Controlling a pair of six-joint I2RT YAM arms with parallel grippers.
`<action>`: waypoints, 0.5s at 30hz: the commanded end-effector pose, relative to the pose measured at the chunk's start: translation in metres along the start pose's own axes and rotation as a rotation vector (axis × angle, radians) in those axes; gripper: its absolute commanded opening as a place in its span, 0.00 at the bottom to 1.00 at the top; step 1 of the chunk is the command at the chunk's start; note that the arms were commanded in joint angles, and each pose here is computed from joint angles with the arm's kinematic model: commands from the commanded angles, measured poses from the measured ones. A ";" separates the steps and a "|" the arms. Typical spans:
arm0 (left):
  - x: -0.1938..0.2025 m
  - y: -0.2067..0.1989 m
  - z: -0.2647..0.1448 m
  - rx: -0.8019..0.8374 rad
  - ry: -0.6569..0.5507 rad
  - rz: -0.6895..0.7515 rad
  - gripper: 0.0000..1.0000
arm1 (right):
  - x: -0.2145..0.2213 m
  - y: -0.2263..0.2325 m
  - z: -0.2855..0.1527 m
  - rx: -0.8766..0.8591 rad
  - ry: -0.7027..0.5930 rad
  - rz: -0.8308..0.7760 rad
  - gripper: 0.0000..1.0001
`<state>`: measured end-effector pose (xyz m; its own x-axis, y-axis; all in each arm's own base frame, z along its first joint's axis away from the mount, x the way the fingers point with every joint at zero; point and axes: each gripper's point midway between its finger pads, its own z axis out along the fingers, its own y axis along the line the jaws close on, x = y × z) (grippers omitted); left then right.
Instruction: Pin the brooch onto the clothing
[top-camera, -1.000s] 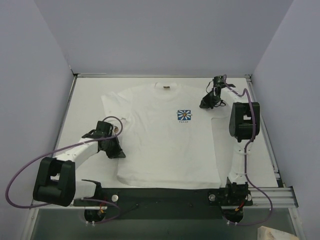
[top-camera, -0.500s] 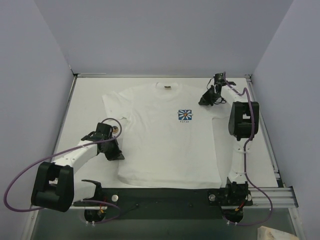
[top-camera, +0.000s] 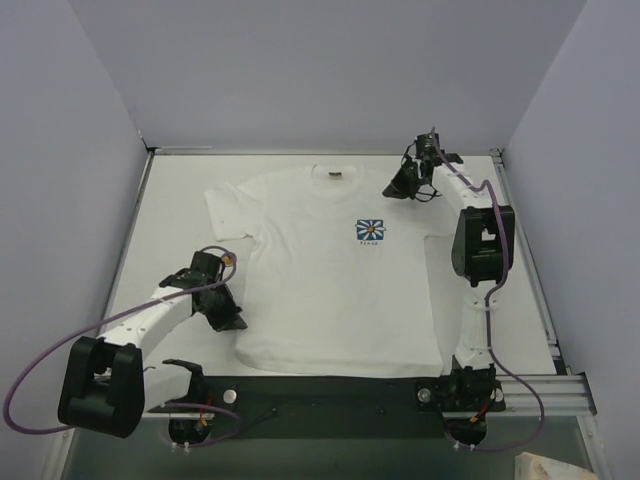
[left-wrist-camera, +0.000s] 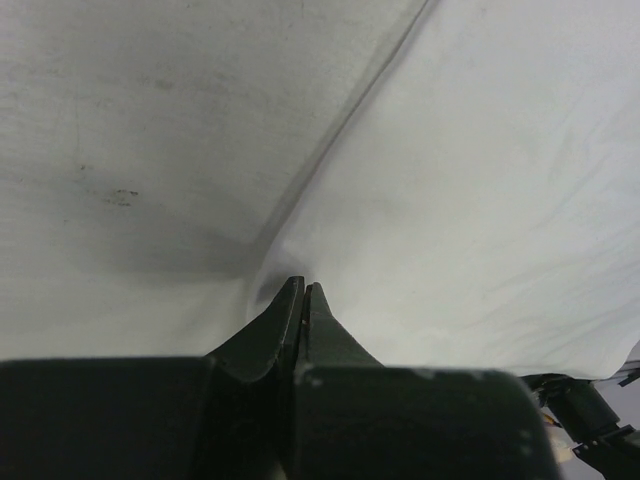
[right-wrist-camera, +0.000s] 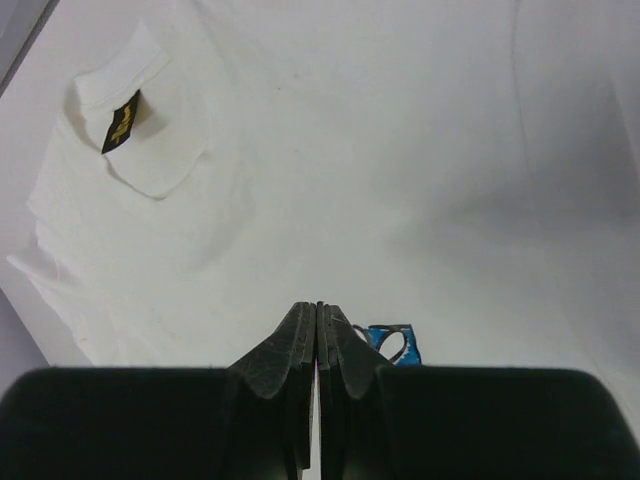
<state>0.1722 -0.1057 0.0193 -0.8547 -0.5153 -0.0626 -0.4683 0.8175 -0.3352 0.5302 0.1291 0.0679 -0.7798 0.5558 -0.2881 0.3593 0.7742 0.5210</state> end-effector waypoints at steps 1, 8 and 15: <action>0.010 0.004 -0.006 -0.016 0.022 -0.046 0.00 | -0.008 0.036 -0.035 -0.073 -0.037 -0.083 0.00; -0.034 -0.040 -0.024 0.112 -0.115 0.027 0.00 | 0.025 0.056 -0.022 -0.083 0.039 -0.202 0.00; -0.128 -0.076 -0.041 0.202 -0.245 0.050 0.01 | 0.099 0.130 -0.009 -0.203 0.145 -0.366 0.00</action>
<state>0.2404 -0.1064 0.0596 -0.8313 -0.5349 -0.1511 -0.4375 0.7973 -0.4158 0.5184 0.2153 0.1098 -0.8614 0.3271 -0.3887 0.0853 0.8474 0.5241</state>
